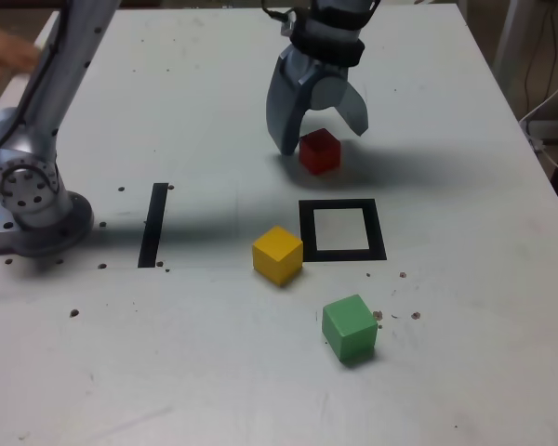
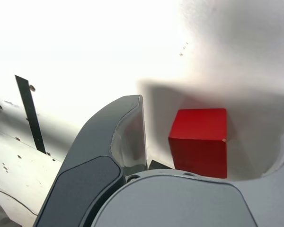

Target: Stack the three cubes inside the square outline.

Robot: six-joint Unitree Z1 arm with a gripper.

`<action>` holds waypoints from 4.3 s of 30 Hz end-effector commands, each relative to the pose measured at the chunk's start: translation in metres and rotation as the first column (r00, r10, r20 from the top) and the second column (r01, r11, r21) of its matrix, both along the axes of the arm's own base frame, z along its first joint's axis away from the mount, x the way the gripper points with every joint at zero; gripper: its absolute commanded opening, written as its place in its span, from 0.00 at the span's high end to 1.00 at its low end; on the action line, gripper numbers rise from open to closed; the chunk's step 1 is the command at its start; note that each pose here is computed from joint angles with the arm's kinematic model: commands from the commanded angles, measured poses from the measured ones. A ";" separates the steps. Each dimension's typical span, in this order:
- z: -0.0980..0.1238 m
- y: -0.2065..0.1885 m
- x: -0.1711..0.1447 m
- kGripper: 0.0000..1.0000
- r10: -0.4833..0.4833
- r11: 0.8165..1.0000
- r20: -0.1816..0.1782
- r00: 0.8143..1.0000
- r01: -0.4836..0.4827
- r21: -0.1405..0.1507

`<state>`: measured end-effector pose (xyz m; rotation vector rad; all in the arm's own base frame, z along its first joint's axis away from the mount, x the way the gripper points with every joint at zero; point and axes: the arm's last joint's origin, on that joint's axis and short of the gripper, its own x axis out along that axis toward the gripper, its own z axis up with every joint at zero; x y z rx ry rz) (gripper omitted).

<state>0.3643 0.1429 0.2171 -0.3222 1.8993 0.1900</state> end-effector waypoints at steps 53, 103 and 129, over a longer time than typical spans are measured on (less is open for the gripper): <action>0.022 -0.079 0.009 0.80 -0.196 0.979 0.049 0.979 0.198 -0.050; -0.018 -0.123 0.027 0.11 -0.317 0.946 0.087 0.944 0.322 -0.049; 0.053 -0.132 -0.031 0.00 -0.329 0.942 0.145 0.933 0.315 0.113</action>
